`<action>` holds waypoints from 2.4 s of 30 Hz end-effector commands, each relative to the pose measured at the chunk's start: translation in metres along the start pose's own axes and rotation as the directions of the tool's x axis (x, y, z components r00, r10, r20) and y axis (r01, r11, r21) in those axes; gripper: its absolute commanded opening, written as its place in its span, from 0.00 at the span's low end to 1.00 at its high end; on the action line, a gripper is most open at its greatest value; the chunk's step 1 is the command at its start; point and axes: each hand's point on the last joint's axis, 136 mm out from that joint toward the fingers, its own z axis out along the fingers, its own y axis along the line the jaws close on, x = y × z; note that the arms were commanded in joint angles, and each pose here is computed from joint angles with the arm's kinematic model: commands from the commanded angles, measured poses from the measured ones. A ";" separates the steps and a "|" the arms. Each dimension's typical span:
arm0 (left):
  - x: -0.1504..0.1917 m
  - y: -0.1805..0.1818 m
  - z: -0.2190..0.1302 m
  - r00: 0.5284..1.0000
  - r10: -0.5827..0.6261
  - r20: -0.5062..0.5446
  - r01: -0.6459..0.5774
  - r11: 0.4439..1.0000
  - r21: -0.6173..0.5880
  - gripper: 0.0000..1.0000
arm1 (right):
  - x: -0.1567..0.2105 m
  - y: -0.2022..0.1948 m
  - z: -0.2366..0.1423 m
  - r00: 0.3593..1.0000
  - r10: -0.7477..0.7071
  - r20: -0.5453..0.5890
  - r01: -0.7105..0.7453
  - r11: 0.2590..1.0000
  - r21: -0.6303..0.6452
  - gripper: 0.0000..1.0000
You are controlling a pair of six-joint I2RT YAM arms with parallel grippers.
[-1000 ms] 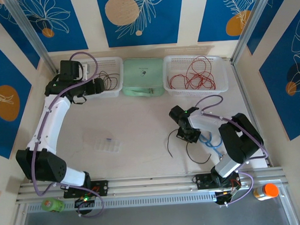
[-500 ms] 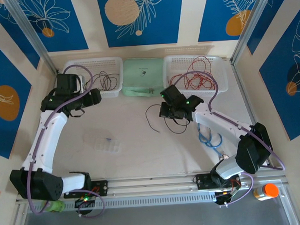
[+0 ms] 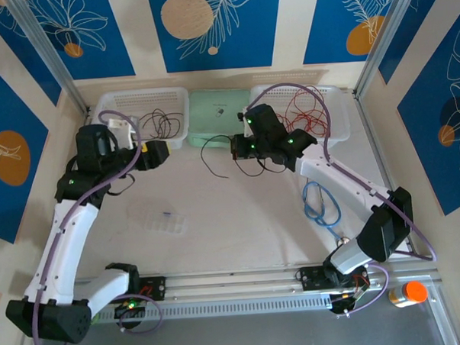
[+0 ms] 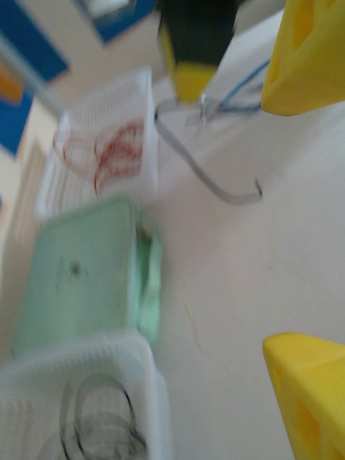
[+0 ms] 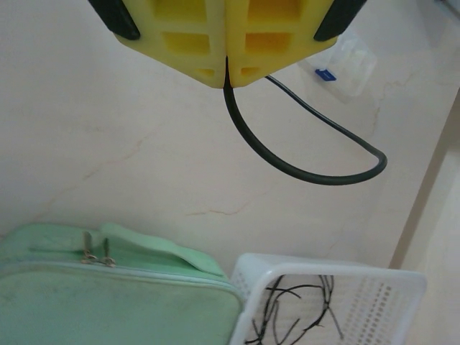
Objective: Untangle the cables
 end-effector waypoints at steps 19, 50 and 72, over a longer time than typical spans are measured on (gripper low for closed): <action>0.005 -0.047 0.084 0.794 0.607 0.017 -0.603 0.785 0.144 0.87 | -0.003 0.037 -0.032 0.988 -0.151 0.014 0.152 0.978 -0.142 0.00; -0.076 0.055 0.089 0.920 0.389 -0.055 -0.370 0.812 -0.452 0.00 | 0.026 0.002 -0.049 0.999 -0.020 0.026 0.022 0.997 -0.071 0.63; -0.092 0.307 0.127 0.998 0.000 0.063 0.051 0.597 -0.800 0.00 | 0.142 -0.043 -0.044 0.967 0.231 -0.106 -0.232 0.973 0.007 0.63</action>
